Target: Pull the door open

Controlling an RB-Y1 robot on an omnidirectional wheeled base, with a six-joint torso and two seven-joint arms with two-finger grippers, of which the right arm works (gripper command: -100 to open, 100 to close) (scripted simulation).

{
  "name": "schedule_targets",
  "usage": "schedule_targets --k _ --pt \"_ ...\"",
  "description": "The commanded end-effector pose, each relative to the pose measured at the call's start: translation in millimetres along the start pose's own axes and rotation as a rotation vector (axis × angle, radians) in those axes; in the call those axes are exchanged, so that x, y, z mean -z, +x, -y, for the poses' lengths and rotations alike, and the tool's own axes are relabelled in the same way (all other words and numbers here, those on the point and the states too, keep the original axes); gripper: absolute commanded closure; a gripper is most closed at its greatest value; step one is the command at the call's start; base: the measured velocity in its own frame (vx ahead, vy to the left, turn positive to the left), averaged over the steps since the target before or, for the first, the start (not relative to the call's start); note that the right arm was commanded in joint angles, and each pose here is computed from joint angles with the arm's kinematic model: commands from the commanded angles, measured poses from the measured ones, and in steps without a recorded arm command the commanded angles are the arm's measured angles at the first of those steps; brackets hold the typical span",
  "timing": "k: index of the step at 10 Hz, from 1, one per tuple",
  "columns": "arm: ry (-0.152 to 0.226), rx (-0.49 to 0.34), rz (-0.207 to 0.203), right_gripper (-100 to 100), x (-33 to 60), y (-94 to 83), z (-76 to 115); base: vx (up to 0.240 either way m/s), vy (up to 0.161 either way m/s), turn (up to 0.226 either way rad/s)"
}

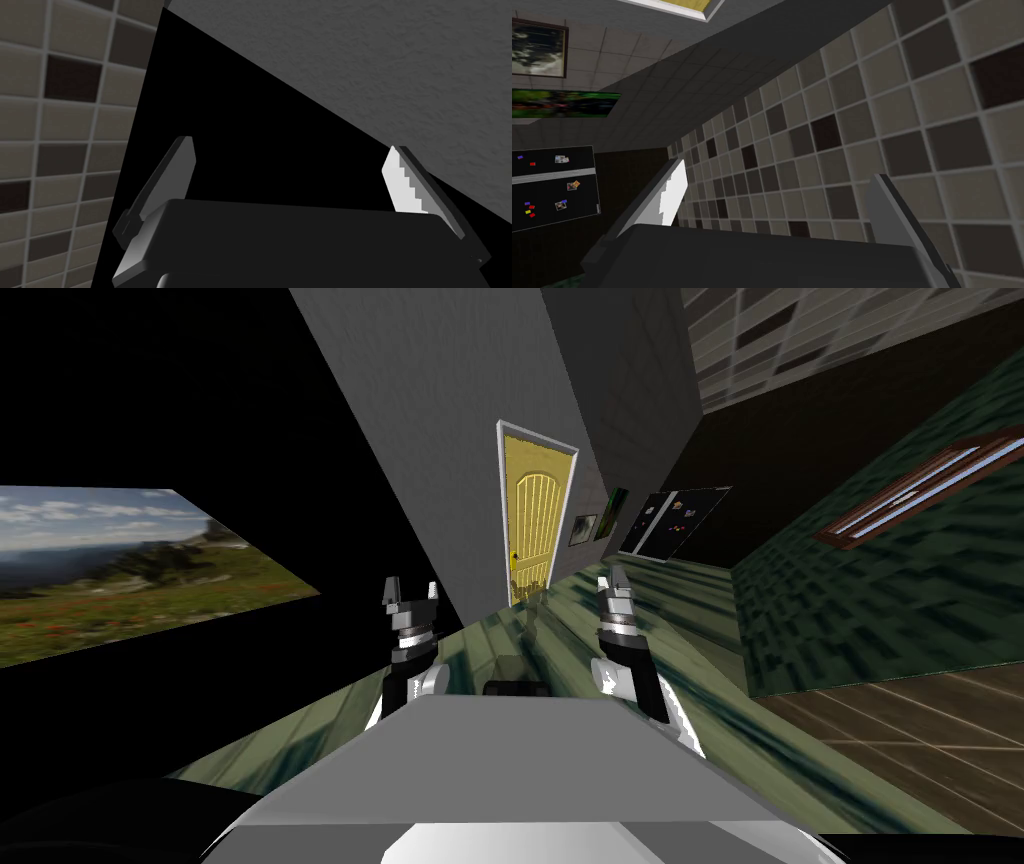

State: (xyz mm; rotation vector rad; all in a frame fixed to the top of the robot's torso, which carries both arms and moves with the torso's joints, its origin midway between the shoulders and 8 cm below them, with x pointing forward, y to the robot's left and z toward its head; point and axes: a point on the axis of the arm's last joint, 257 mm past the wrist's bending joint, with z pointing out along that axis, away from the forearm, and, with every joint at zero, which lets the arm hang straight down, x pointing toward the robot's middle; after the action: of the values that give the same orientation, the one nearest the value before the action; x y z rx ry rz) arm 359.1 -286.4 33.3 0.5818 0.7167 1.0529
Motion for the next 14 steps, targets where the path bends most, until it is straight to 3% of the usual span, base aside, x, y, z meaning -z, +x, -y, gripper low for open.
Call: schedule_targets --k 1,9,14 --pt "0.006 0.035 -0.028 -100 0.0 9.2 8.9 0.104 0.013 0.004" --pt "0.026 0.179 -0.140 -100 2.4 47.5 47.9 0.147 -0.002 0.007" --pt "0.036 0.294 -0.232 -100 7.3 78.9 79.8 0.141 0.001 0.008"
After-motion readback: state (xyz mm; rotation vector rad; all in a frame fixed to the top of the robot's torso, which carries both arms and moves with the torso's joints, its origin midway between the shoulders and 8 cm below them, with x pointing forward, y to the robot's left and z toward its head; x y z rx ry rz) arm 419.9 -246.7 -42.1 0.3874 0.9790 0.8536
